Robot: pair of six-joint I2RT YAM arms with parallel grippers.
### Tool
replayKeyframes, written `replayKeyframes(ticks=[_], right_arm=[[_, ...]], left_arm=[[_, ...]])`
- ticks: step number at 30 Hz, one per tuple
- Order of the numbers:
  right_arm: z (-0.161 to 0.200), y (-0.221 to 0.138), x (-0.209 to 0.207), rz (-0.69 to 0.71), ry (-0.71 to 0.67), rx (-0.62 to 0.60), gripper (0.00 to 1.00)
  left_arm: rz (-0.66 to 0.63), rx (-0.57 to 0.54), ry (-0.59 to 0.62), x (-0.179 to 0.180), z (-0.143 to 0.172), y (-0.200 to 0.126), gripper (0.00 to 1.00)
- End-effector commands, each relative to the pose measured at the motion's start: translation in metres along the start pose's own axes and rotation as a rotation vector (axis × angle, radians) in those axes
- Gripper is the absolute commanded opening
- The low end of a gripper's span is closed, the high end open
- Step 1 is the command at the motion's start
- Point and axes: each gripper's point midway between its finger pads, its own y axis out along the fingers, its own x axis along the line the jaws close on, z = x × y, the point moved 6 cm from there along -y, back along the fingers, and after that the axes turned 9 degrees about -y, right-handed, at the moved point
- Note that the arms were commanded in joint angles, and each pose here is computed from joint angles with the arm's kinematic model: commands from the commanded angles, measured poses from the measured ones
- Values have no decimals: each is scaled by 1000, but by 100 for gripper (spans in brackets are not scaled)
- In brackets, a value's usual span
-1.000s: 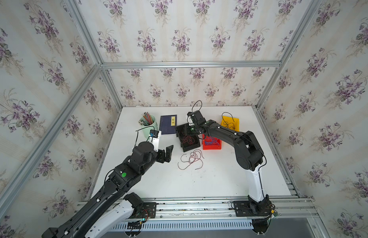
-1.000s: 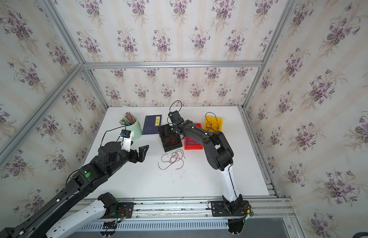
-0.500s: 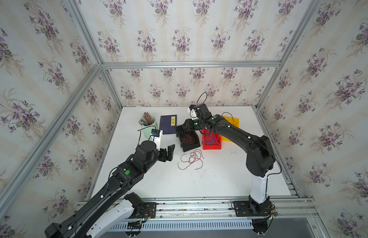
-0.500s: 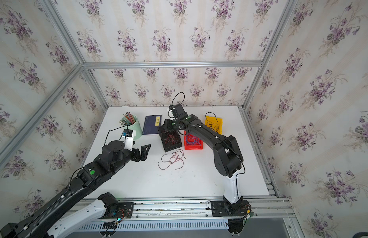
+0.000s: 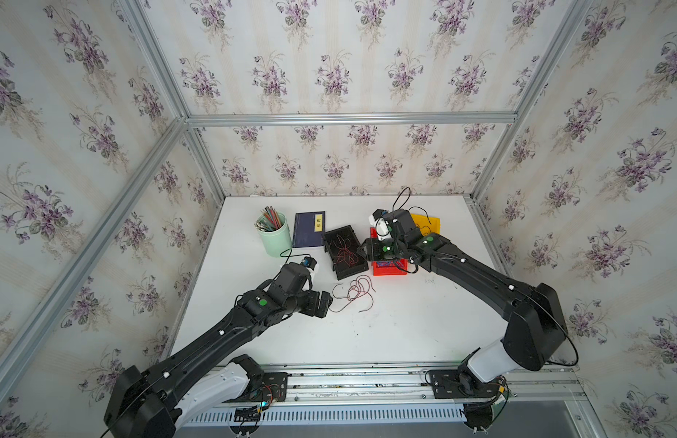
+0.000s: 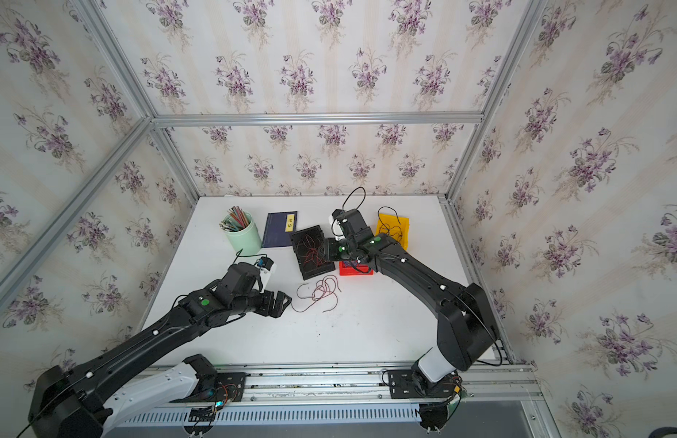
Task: Untangle and sort cables by color
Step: Place the cable in the bin, then untie the cable.
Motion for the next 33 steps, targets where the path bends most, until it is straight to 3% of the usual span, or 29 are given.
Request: replayKeyframes(ticks=[1, 8, 16, 30, 33], right_arm=[[4, -7, 1, -14, 22, -27, 47], [14, -22, 0, -14, 25, -39, 47], [19, -30, -4, -3, 17, -39, 47], [14, -32, -5, -9, 1, -35, 46], [15, -32, -6, -9, 5, -33, 46]], left_arm=[[52, 52, -52, -9, 2, 18, 95], [0, 141, -29, -14, 4, 58, 92], [-84, 183, -41, -5, 5, 82, 88], [-157, 226, -6, 3, 7, 108, 62], [-173, 232, 9, 6, 9, 109, 51]])
